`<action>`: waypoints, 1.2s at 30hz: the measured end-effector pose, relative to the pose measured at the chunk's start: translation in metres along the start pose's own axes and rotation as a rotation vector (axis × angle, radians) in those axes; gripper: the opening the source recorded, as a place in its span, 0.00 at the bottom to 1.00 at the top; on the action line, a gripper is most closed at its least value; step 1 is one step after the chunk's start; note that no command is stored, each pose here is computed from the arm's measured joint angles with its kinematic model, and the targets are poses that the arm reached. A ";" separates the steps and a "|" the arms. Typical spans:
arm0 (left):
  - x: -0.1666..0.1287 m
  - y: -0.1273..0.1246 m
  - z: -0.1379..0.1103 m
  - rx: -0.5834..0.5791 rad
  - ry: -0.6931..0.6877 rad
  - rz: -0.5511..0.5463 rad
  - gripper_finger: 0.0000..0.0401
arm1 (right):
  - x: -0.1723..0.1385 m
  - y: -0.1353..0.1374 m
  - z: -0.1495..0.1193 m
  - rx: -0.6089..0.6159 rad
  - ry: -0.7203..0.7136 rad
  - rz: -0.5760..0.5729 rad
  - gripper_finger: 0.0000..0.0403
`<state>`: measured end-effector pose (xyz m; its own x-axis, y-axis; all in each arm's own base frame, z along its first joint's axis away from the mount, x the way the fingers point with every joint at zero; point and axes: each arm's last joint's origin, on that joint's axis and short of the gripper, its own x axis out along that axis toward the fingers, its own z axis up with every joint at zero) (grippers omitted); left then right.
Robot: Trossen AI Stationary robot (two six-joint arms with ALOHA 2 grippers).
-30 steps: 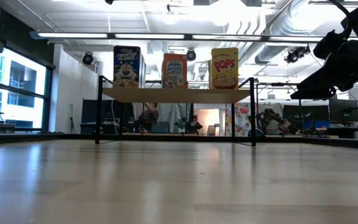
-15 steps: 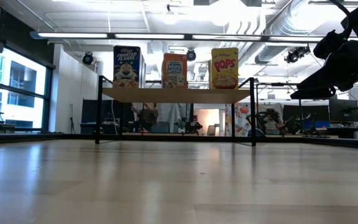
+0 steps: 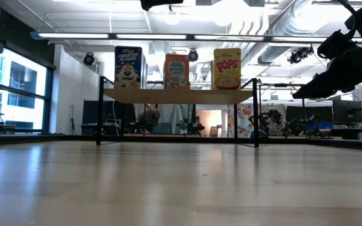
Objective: Stack cereal on shelf
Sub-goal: Put the orange cereal on the shelf aligned with the other orange cereal boxes
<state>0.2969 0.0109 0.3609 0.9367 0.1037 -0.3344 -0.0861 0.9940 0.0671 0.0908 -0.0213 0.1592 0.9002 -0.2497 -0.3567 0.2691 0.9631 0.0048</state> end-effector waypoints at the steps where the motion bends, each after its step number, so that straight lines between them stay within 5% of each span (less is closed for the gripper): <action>1: 0.003 -0.001 -0.001 -0.005 -0.002 -0.003 0.67 | 0.000 0.000 0.000 0.000 0.000 0.000 0.74; 6: 0.009 -0.007 -0.003 -0.036 0.004 -0.018 0.67 | 0.000 0.000 0.001 0.007 -0.010 0.001 0.74; 13: 0.009 -0.010 -0.001 -0.050 -0.011 -0.029 0.67 | 0.000 0.000 0.008 0.388 -0.088 0.017 0.74; 24: 0.009 -0.010 0.003 -0.054 -0.051 -0.029 0.67 | -0.002 -0.002 0.017 0.583 -0.203 -0.023 0.74; 30: 0.009 -0.010 0.003 -0.053 -0.049 -0.030 0.67 | -0.007 0.005 0.032 0.565 -0.237 0.244 0.74; 36: 0.009 -0.011 0.003 -0.062 -0.049 -0.031 0.67 | -0.025 0.008 0.060 0.490 -0.289 0.381 0.74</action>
<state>0.3067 0.0012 0.3599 0.9545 0.0726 -0.2892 -0.0763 0.9971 -0.0016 0.0909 -0.0131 0.2238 0.9997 0.0147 0.0173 -0.0217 0.8493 0.5274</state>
